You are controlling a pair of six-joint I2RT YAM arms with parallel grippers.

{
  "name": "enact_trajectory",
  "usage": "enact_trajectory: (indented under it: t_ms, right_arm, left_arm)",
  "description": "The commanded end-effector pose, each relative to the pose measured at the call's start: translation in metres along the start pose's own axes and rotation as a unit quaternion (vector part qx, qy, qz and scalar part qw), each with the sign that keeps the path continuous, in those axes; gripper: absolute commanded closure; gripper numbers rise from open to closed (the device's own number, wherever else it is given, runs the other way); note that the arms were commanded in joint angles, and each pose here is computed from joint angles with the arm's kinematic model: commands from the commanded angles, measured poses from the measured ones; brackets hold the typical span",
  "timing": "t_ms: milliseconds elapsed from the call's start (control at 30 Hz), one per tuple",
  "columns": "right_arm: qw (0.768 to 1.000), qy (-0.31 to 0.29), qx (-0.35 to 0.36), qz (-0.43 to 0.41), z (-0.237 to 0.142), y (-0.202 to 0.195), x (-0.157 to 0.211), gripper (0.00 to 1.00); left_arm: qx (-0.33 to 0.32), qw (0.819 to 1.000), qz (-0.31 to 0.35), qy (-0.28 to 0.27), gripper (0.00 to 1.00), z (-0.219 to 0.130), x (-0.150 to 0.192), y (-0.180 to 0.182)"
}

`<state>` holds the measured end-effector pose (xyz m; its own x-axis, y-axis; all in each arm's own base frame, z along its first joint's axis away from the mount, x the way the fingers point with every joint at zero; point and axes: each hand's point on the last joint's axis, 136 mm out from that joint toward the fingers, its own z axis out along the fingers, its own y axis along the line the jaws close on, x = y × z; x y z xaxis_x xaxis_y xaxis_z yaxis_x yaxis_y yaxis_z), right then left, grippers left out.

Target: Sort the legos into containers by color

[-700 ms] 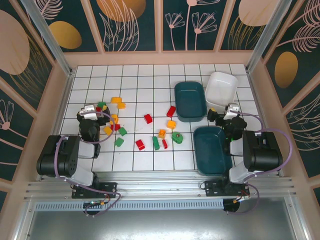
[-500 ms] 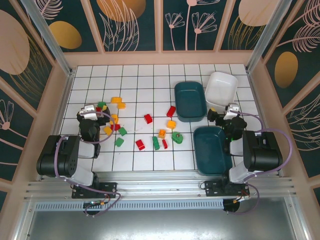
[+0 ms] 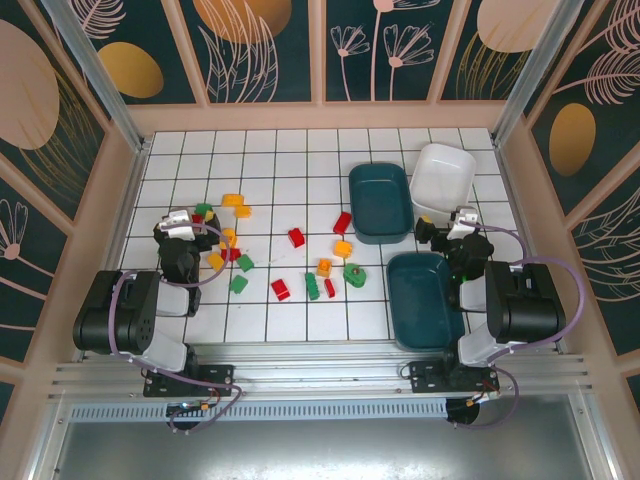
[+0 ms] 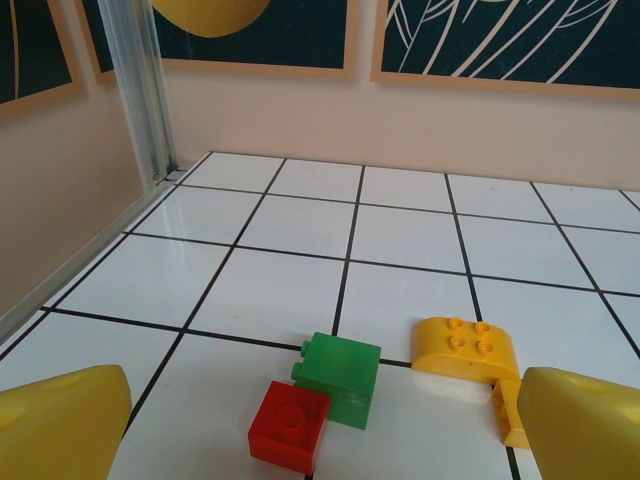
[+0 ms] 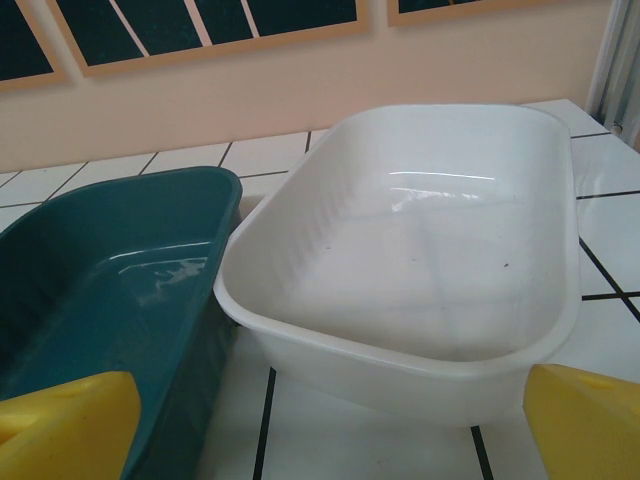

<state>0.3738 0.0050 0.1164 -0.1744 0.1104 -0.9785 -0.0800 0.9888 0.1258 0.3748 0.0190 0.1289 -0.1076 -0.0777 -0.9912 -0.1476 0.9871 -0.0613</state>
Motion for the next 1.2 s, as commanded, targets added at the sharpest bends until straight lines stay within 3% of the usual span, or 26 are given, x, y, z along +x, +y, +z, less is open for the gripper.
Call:
enact_trajectory:
  t_ms: [0, 667, 833, 933, 1067, 1167]
  right_arm:
    - [1.0, -0.013, -0.002, -0.005, 0.0, 0.0, -0.006, 0.01]
    - [1.0, -0.013, -0.001, -0.005, 0.001, 0.0, -0.006, 0.01]
    - [0.995, 0.005, 0.098, 0.015, 0.008, -0.026, -0.016, 0.01]
    - [0.994, 0.022, 0.107, 0.012, 0.019, -0.023, -0.045, 0.01]
    - [0.992, -0.024, 0.124, -0.02, 0.008, 0.009, -0.112, 0.01]
    - [0.989, 0.008, 0.146, -0.032, -0.001, 0.04, -0.153, 0.01]
  left_arm:
    - [0.003, 1.0, 0.003, -0.012, 0.01, 0.001, -0.008, 0.0]
    - [0.003, 1.0, 0.002, -0.011, 0.01, 0.001, -0.007, 0.0]
    - [-0.008, 1.0, 0.0, -0.009, 0.01, 0.0, -0.02, 0.003]
    - [0.018, 1.0, 0.002, -0.01, 0.01, 0.0, -0.048, -0.008]
    - [0.046, 0.995, -0.061, -0.058, 0.01, -0.02, -0.096, -0.016]
    - [0.083, 0.988, -0.1, -0.088, 0.01, -0.039, -0.135, -0.027]
